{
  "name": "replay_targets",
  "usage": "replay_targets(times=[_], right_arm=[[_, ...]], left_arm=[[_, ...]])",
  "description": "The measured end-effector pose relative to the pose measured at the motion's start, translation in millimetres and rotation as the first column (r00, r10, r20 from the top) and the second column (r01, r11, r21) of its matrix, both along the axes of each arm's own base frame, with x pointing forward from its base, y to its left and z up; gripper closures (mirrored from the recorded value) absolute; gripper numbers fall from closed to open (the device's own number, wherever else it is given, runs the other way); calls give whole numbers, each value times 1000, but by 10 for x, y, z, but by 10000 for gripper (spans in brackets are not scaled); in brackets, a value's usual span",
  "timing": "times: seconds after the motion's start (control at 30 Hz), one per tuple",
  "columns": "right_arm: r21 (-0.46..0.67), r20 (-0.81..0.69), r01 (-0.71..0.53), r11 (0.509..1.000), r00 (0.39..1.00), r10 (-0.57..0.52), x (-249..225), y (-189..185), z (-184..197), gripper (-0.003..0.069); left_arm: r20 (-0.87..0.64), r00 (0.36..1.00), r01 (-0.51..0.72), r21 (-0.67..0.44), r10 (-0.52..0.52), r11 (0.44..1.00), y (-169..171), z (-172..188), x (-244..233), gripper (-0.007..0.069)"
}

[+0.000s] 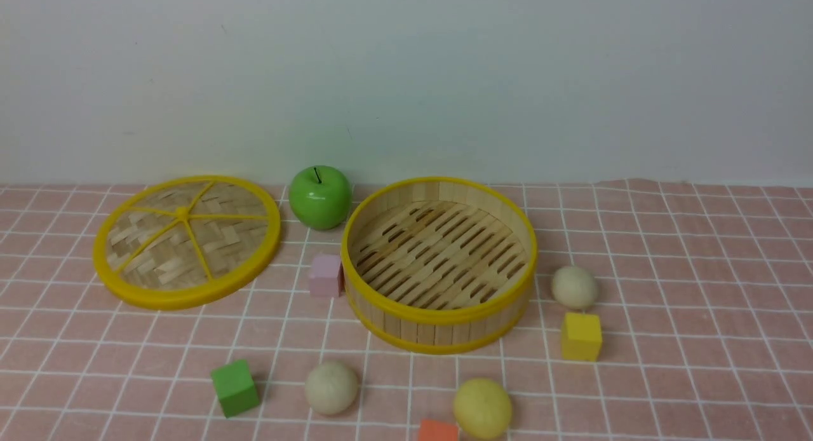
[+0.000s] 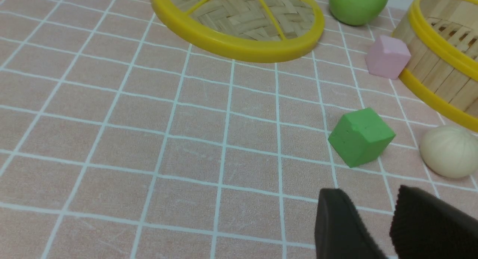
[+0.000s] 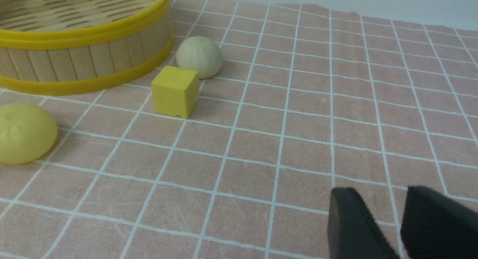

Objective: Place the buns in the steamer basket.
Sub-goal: Use the left arm to grab a steamed stuffed bun

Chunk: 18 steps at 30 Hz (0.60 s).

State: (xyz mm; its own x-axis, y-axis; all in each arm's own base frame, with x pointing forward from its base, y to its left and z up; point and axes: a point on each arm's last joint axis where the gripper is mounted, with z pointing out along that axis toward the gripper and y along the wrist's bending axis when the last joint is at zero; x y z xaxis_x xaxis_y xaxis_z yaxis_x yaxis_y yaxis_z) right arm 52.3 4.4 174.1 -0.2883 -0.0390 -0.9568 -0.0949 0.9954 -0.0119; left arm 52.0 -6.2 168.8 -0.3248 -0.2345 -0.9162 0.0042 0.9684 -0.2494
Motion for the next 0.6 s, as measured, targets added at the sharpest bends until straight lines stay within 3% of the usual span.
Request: replay_targets(times=[0.17, 0.27, 0.33, 0.4, 0.47, 0.5, 0.6], right_arm=[[0, 0, 0, 1000, 1000, 0, 0, 0, 0, 419], [0, 0, 0, 1000, 1000, 0, 0, 0, 0, 419], [0, 0, 0, 1000, 1000, 0, 0, 0, 0, 419], [0, 0, 0, 1000, 1000, 0, 0, 0, 0, 419], [0, 0, 0, 1000, 1000, 0, 0, 0, 0, 419], [0, 0, 0, 1000, 1000, 0, 0, 0, 0, 419], [0, 0, 0, 1000, 1000, 0, 0, 0, 0, 419]], left_arm=[[13, 1000, -1, -21, 2, 1000, -5, 13, 4, 387], [46, 999, -12, -187, 21, 982, -34, 60, 14, 387], [57, 997, -24, -375, 49, 927, -59, 99, 20, 387], [59, 995, -34, -564, 81, 825, -76, 145, 25, 387], [64, 993, -37, -634, 100, 772, -76, 169, 29, 387], [72, 990, -35, -697, 119, 716, -71, 198, 33, 387], [100, 983, -30, -736, 152, 676, -50, 237, 39, 389]])
